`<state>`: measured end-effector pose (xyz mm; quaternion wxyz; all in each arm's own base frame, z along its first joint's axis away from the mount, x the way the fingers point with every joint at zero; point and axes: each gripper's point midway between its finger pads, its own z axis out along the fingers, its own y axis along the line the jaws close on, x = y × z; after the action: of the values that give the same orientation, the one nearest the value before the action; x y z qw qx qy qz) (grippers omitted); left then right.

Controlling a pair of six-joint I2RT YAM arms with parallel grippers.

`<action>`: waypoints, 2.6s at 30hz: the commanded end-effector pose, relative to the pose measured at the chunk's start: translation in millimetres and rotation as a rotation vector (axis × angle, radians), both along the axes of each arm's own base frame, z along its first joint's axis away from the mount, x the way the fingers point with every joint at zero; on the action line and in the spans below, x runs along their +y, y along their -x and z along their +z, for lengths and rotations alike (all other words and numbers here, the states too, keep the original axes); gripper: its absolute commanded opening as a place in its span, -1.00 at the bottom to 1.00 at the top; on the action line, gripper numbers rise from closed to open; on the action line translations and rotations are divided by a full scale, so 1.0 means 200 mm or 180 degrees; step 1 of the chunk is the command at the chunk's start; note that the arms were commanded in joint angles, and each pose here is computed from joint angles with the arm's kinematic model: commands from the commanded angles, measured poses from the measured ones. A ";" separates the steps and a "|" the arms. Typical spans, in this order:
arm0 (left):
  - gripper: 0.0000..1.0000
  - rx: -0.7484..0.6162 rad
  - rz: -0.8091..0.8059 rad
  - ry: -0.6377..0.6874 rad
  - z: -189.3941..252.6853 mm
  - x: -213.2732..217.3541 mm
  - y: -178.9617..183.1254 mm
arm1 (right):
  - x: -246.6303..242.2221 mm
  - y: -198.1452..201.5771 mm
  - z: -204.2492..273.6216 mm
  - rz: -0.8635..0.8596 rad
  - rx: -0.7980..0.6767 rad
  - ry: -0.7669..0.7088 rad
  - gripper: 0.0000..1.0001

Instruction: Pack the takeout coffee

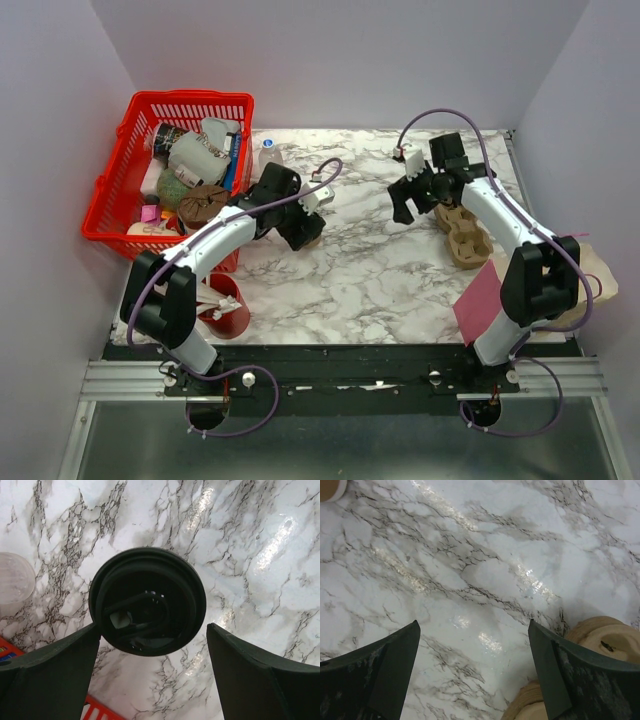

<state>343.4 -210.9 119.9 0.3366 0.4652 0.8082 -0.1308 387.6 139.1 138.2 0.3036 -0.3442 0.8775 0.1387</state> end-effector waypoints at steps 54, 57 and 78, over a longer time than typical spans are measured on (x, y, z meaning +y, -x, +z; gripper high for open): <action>0.95 -0.0329 0.0346 0.0726 0.53 -0.11 -0.11 | -0.87 0.04 -0.28 -0.1020 0.0758 0.1249 0.11; 0.95 -0.0326 0.0337 0.0729 0.53 -0.12 -0.12 | -0.84 0.05 -0.29 -0.0972 0.0791 0.1169 0.07; 0.95 -0.0273 0.0368 0.0753 0.51 -0.13 -0.12 | -0.86 0.10 -0.31 -0.0999 0.0915 0.1150 -0.05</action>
<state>365.5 -233.5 218.7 0.4277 0.3866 0.7984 -0.1737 381.5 -27.7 85.4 0.1569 -0.2314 0.9596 -0.0333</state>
